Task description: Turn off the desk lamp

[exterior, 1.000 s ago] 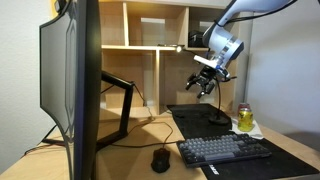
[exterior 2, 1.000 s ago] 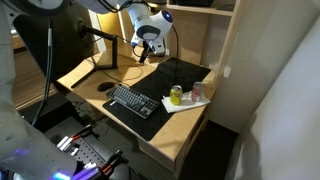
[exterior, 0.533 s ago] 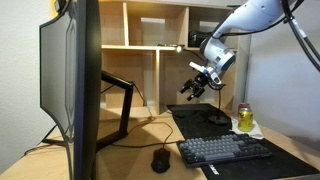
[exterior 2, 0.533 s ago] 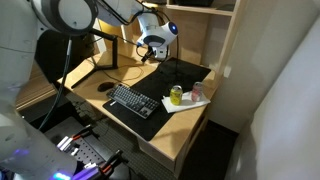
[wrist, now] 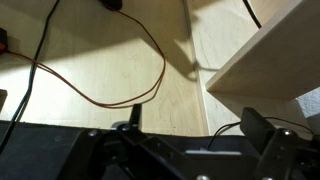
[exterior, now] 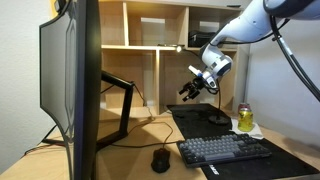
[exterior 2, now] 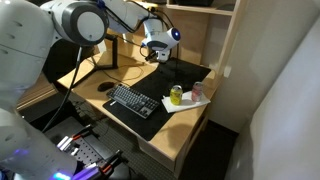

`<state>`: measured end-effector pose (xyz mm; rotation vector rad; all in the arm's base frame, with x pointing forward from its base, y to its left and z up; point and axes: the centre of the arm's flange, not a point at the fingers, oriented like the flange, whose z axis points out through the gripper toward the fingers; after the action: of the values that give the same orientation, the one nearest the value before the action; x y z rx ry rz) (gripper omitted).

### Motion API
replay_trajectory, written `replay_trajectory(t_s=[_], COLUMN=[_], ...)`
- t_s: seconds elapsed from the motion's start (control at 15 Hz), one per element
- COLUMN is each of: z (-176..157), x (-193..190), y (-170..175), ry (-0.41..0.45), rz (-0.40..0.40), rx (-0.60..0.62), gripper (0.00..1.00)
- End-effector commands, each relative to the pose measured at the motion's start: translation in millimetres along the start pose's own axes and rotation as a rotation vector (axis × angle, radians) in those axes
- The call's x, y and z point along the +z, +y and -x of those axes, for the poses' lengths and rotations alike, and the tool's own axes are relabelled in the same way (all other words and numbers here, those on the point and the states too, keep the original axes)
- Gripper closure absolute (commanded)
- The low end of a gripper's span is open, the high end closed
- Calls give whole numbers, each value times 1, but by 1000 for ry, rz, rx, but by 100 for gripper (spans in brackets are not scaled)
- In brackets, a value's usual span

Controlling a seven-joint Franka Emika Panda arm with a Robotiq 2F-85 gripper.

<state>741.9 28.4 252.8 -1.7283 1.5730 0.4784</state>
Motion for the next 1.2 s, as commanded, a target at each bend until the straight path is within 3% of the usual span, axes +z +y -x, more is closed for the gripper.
replay_trajectory(t_s=[0.0,0.27,0.47,0.93,1.13], z=[-14,-35,-50,-45,-43], x=[11,33,45,37,34], y=[-10,-21,-25,-22,-17], ry=[-23,-62,-10,-9,82], rz=[-13,-117,-182,-179,-146], rx=[41,139,200,232,352], gripper=[0,0,0,0,0])
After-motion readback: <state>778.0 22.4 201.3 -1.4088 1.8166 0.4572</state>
